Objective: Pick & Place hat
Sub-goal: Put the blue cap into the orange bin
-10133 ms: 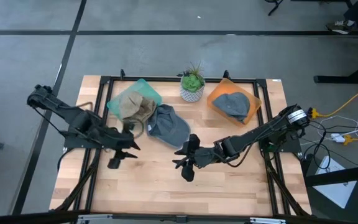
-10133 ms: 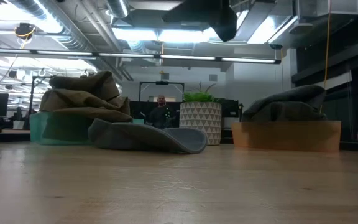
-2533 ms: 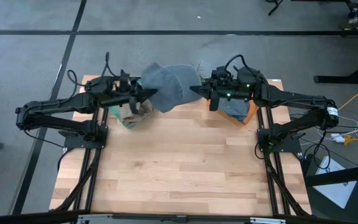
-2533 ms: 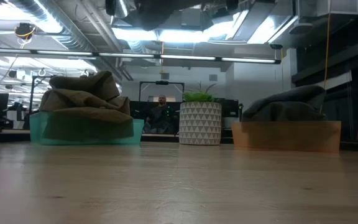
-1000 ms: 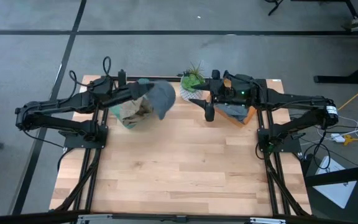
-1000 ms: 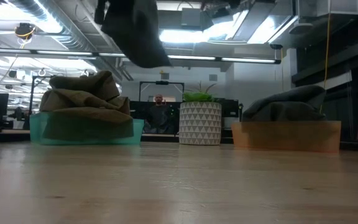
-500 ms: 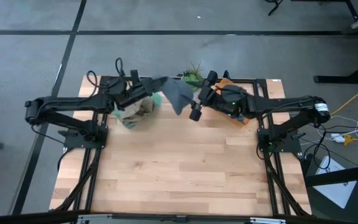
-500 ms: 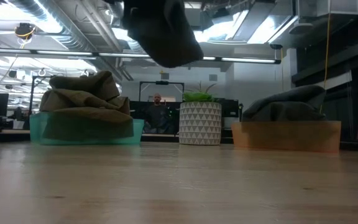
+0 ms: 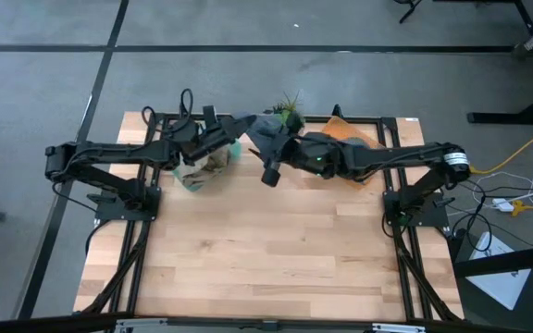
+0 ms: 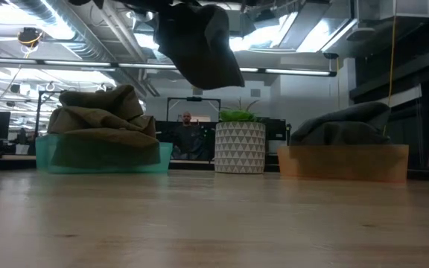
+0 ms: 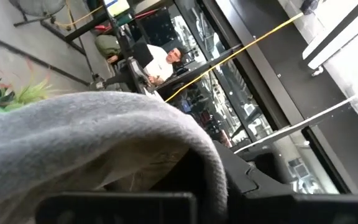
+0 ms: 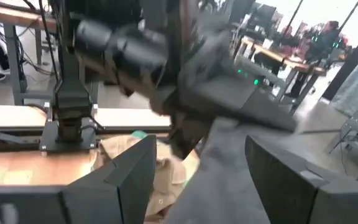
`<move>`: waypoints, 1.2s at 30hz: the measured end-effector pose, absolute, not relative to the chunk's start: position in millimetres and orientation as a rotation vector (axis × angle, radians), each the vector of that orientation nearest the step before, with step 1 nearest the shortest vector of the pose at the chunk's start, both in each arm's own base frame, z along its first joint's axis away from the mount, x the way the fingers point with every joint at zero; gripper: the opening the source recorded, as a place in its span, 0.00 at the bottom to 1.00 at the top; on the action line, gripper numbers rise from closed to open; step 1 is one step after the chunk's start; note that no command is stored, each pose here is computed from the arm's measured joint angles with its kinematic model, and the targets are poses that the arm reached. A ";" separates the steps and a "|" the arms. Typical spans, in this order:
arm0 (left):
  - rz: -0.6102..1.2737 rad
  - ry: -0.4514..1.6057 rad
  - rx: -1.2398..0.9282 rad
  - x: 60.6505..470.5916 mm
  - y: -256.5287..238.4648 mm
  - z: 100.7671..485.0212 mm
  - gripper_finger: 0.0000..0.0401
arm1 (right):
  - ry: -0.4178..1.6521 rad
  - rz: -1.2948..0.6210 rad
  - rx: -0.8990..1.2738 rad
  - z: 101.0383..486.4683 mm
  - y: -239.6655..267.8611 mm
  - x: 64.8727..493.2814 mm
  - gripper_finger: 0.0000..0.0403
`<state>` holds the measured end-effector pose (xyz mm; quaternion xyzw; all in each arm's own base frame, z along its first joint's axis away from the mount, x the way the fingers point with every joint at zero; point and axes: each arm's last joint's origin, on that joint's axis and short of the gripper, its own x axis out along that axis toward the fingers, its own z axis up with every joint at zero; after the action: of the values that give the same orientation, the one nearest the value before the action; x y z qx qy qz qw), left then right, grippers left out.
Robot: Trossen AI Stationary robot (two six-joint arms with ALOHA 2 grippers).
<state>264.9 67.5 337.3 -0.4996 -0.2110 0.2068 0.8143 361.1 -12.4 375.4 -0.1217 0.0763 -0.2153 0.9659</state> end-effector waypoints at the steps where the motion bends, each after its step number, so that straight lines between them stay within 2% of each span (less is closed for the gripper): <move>1: 0.438 -0.449 -1.053 264.9 67.4 337.7 0.03 | 0.163 -0.435 -0.238 371.7 -12.4 364.6 0.60; 4: 0.427 -0.447 -1.043 264.9 66.7 338.5 0.02 | 0.183 -0.480 -0.243 365.1 -15.0 372.2 0.60; 10: 0.409 -0.446 -1.059 265.3 65.6 338.8 0.05 | 0.250 -0.715 -0.333 360.6 -20.7 376.6 0.60; 15: 0.371 -0.428 -1.067 265.9 64.2 339.0 0.05 | 0.258 -0.765 -0.362 364.1 -21.8 374.0 0.56; 18: 0.334 -0.410 -1.056 266.4 63.1 339.7 0.04 | 0.246 -0.767 -0.356 368.9 -21.8 370.3 0.47; 25: 0.308 -0.406 -1.074 266.4 62.3 340.4 0.06 | 0.230 -0.772 -0.347 373.9 -21.8 366.6 0.10; 27: 0.325 -0.419 -1.076 266.1 62.8 340.4 0.04 | 0.226 -0.759 -0.348 374.5 -19.8 366.4 0.03; 30: 0.356 -0.436 -1.063 265.7 63.2 340.6 0.02 | 0.219 -0.722 -0.350 376.0 -14.7 365.7 0.05; 36: 0.392 -0.454 -1.048 264.4 65.4 341.0 0.03 | 0.237 -0.676 -0.390 375.3 -7.3 365.5 0.24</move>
<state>264.4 65.4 341.0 -0.4927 -0.2135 0.1841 0.8232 365.5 -7.3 375.3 -0.1894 0.1153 -0.3288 0.9180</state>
